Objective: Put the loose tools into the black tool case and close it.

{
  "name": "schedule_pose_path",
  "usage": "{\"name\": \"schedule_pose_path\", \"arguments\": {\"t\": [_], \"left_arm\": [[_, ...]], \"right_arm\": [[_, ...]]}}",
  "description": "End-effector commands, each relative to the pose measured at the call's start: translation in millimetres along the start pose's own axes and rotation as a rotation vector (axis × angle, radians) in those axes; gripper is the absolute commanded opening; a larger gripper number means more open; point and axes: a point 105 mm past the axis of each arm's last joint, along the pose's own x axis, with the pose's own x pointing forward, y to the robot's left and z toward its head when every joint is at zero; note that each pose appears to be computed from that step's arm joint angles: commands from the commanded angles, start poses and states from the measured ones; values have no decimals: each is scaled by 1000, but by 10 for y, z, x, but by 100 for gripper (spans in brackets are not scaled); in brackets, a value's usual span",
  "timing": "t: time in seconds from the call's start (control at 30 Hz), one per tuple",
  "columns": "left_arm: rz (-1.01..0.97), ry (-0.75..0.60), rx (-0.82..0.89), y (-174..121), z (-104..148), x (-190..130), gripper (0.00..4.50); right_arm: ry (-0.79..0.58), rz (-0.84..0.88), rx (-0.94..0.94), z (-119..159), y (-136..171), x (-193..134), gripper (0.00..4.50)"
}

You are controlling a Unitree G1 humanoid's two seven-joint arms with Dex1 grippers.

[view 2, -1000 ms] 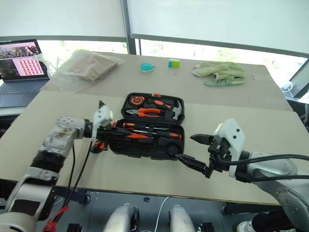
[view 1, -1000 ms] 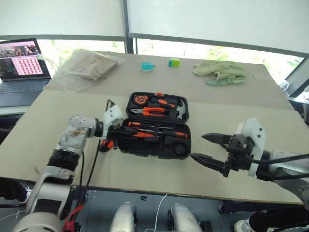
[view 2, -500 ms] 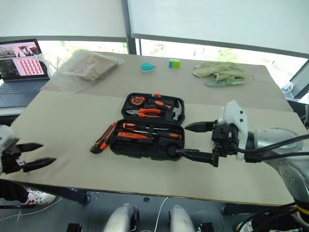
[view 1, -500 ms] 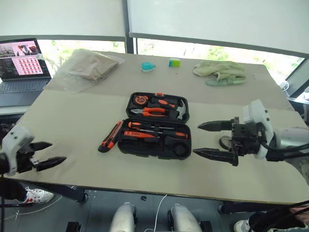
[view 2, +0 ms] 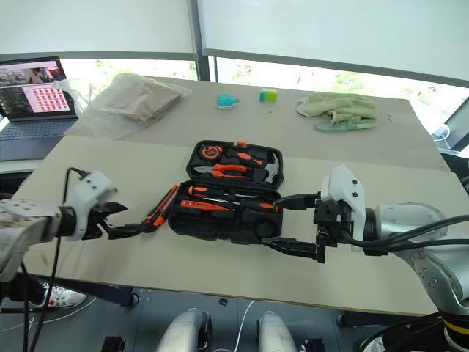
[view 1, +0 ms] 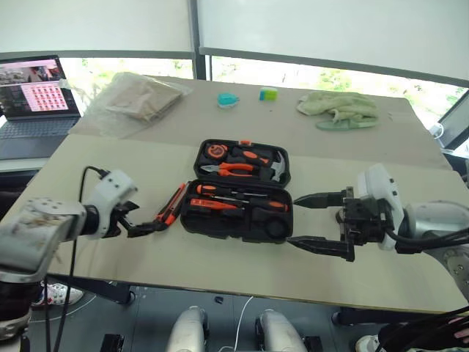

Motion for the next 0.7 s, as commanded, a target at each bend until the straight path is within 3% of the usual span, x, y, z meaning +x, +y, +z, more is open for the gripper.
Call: {"name": "schedule_pose_path", "arguments": {"t": [0.03, 0.33, 0.43, 0.6, 0.7], "left_arm": [[35, -19, 5, 39, 143, 91, 448], [119, 66, 1, 137, -6, 419, 448], [107, 43, -16, 124, -34, 495, 376], [134, 31, -91, 248, -156, 483, 197], [236, -25, -125, 542, -96, 318, 178]], "right_arm": [[-24, -18, -32, 98, 48, -17, 450], [-20, -54, -27, 69, 53, 12, 450], [-20, -56, -31, 74, 58, 9, 450], [-20, -67, -43, 88, 59, -8, 450], [-20, -82, -45, 97, 55, -42, 450]]}}
